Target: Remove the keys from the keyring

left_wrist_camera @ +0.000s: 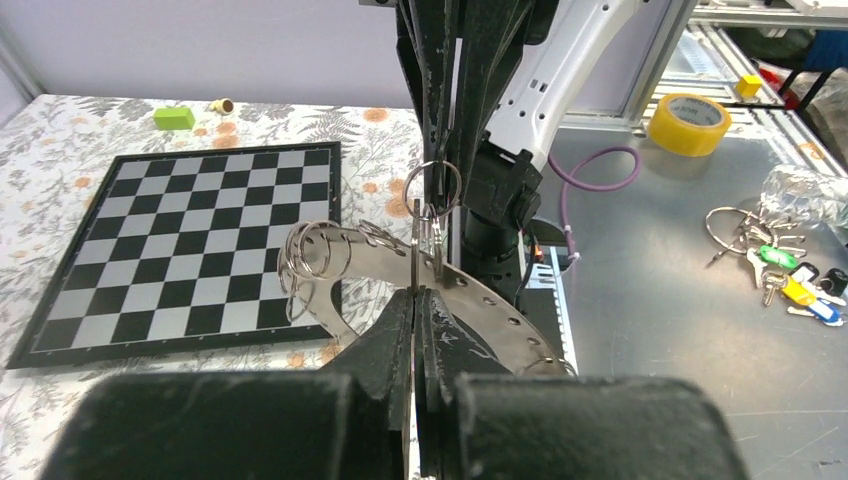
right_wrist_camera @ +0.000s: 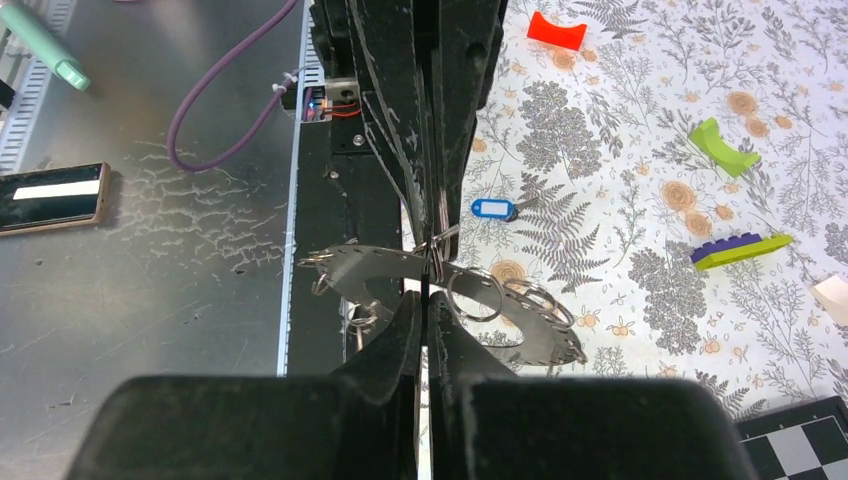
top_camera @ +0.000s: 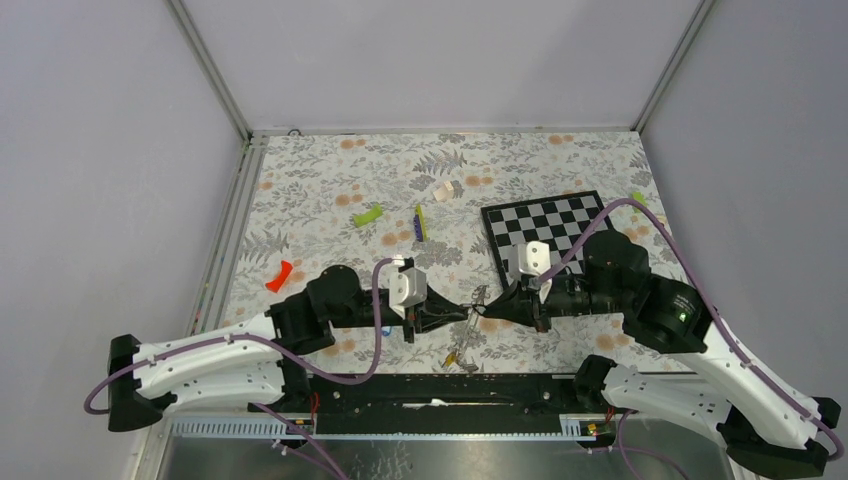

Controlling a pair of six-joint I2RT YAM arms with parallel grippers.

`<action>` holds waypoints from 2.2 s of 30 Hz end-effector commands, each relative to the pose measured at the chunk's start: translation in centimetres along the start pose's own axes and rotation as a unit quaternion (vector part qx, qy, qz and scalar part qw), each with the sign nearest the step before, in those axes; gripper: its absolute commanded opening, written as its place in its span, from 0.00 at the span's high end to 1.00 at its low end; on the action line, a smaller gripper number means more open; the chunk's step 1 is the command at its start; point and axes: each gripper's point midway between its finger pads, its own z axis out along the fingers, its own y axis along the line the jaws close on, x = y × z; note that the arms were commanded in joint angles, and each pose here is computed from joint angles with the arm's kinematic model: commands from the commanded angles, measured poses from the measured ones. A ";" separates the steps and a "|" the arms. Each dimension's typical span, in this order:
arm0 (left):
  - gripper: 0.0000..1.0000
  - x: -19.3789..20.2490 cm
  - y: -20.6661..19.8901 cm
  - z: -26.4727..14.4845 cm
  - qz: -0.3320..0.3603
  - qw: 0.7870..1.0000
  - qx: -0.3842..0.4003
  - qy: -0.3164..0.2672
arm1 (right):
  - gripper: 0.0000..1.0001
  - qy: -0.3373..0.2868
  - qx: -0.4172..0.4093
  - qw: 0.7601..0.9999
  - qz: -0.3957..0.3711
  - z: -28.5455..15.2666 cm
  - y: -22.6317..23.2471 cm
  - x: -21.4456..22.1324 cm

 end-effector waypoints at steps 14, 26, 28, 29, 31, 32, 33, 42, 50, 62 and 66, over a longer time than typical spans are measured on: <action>1.00 -3.7 2.0 -3.4 0.097 0.991 -0.063 0.063 | 1.00 -0.024 0.013 1.000 -0.007 -0.2 -0.2 -0.7; 1.00 -5.2 2.6 -4.2 0.125 0.987 -0.081 0.055 | 1.00 0.013 0.038 0.999 -0.001 -0.4 -1.1 1.1; 1.00 -5.5 2.6 -4.2 0.130 0.987 -0.082 0.053 | 1.00 0.017 0.041 0.999 0.000 -0.3 -1.2 1.3; 1.00 -5.7 2.6 -4.3 0.134 0.986 -0.083 0.052 | 1.00 0.020 0.041 0.999 0.002 -0.3 -1.2 1.4; 1.00 -6.0 2.7 -4.3 0.138 0.985 -0.084 0.052 | 1.00 0.026 0.044 0.999 0.003 -0.3 -1.3 1.7; 1.00 -6.2 2.7 -4.4 0.141 0.985 -0.085 0.051 | 1.00 0.028 0.045 0.999 0.004 -0.3 -1.3 1.8; 1.00 -6.4 2.7 -4.4 0.143 0.985 -0.085 0.051 | 1.00 0.030 0.046 0.998 0.003 -0.3 -1.4 1.9; 1.00 -6.9 2.6 -4.4 0.151 0.984 -0.080 0.048 | 1.00 0.041 0.055 0.998 0.004 -0.2 -1.8 2.5; 1.00 -7.1 2.4 -4.2 0.152 0.985 -0.073 0.047 | 0.96 0.030 0.063 0.998 0.002 -0.2 -2.0 2.4; 1.00 -7.0 2.2 -4.1 0.139 0.987 -0.069 0.047 | 0.70 0.001 0.101 0.995 -0.006 -0.9 -2.8 1.7; 1.00 -6.9 2.1 -4.0 0.129 0.988 -0.069 0.048 | 0.65 -0.018 0.118 0.993 -0.006 -1.2 -3.2 1.3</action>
